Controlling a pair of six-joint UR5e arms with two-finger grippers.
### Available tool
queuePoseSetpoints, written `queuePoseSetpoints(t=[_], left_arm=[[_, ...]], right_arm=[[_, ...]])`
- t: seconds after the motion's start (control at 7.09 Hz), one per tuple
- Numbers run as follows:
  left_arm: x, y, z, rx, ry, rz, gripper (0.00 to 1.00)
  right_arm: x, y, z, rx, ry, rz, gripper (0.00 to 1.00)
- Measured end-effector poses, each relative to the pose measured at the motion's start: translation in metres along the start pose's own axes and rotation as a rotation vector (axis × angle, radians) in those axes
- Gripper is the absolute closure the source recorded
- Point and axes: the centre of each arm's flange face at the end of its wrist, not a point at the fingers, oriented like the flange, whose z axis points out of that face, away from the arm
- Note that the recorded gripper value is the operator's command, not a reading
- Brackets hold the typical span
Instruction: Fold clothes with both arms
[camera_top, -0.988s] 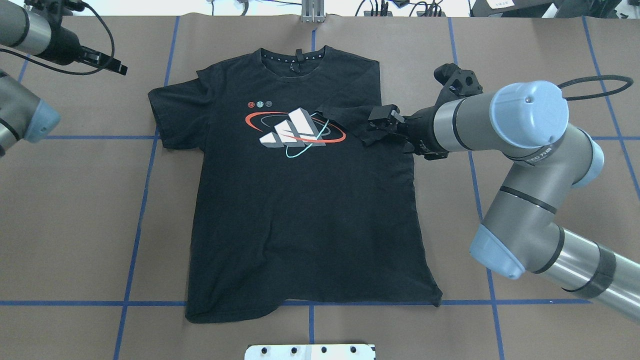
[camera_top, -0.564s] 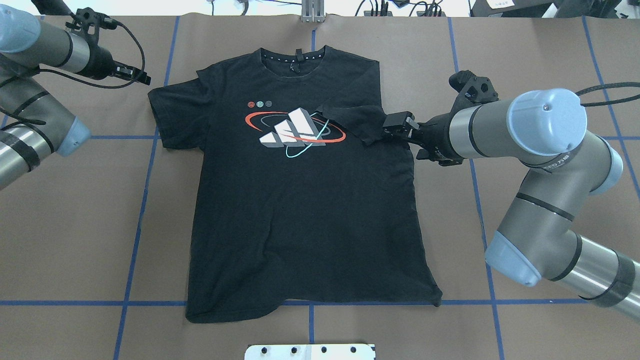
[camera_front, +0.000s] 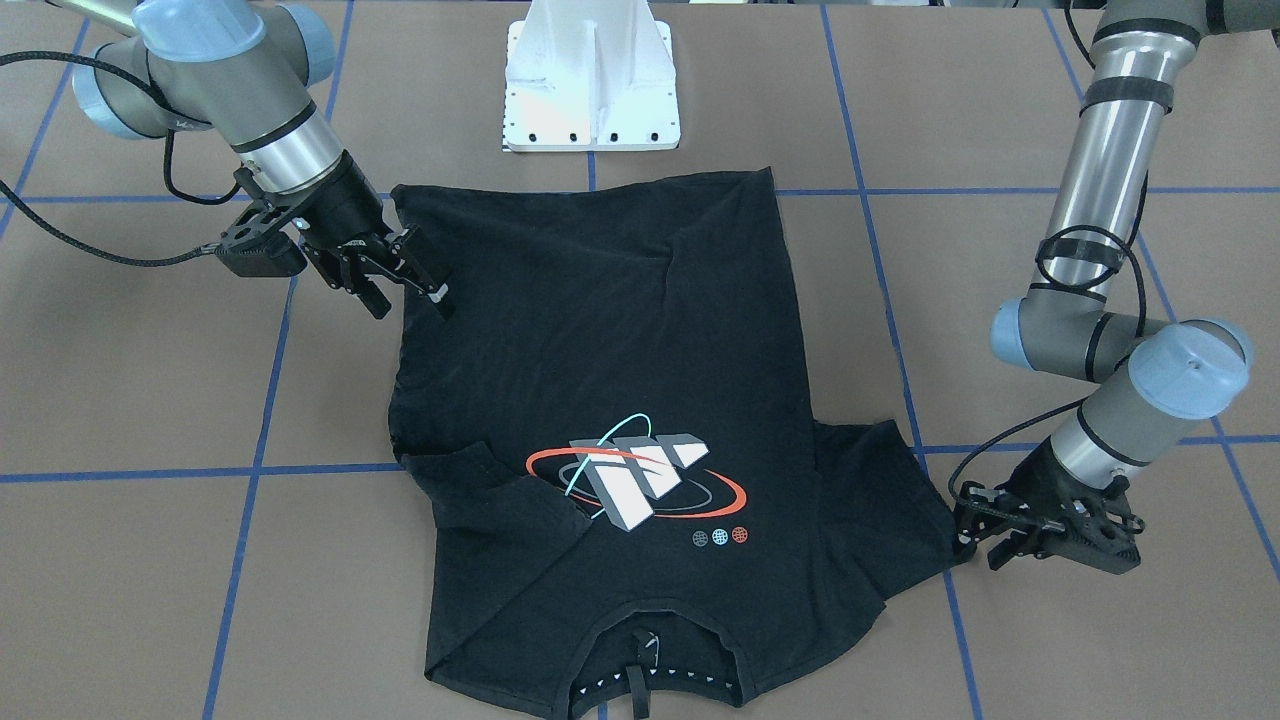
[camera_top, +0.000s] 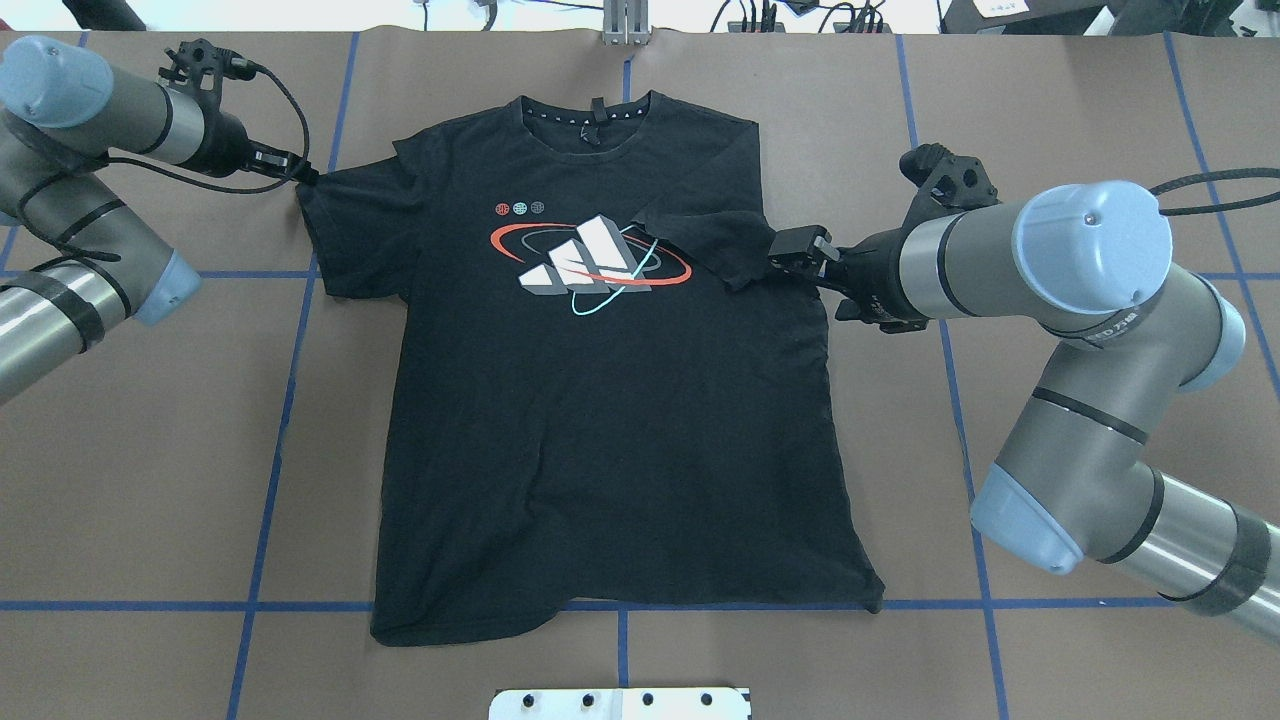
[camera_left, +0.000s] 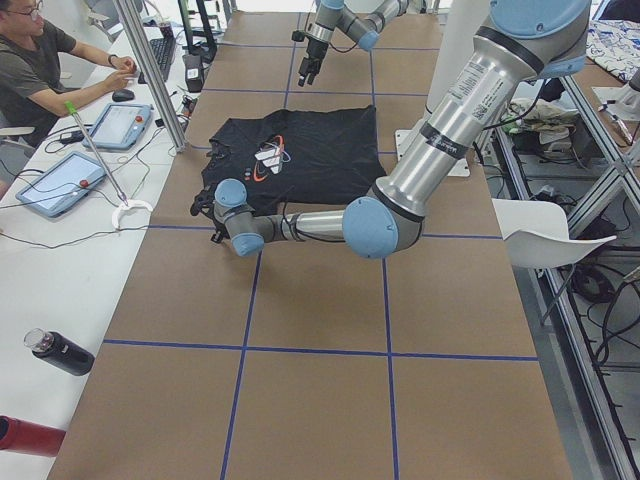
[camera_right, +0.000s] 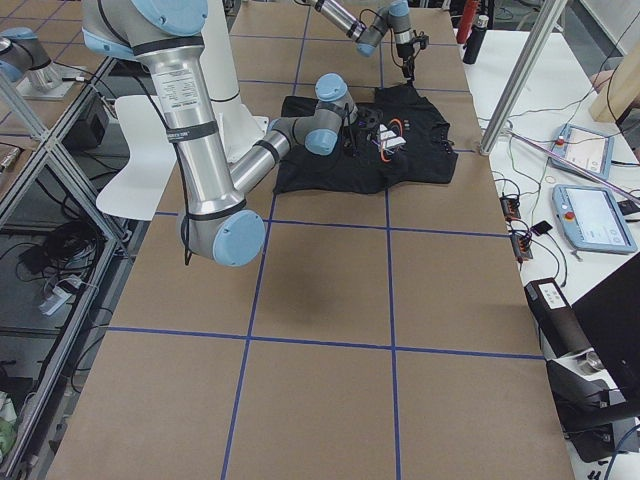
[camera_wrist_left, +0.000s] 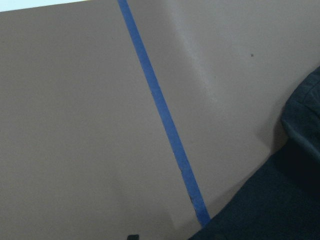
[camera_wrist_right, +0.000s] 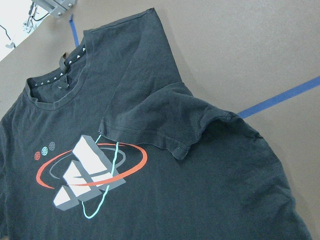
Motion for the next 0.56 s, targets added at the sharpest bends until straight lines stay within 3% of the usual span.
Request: queuePoseSetpoints(t=[0.56], left_arm=[[0.0039, -0.0015, -0.0022, 0.003, 0.01, -0.013, 1.0]], right_arm=[[-0.002, 0.0008, 0.0025, 0.001, 0.001, -0.001, 0.01]])
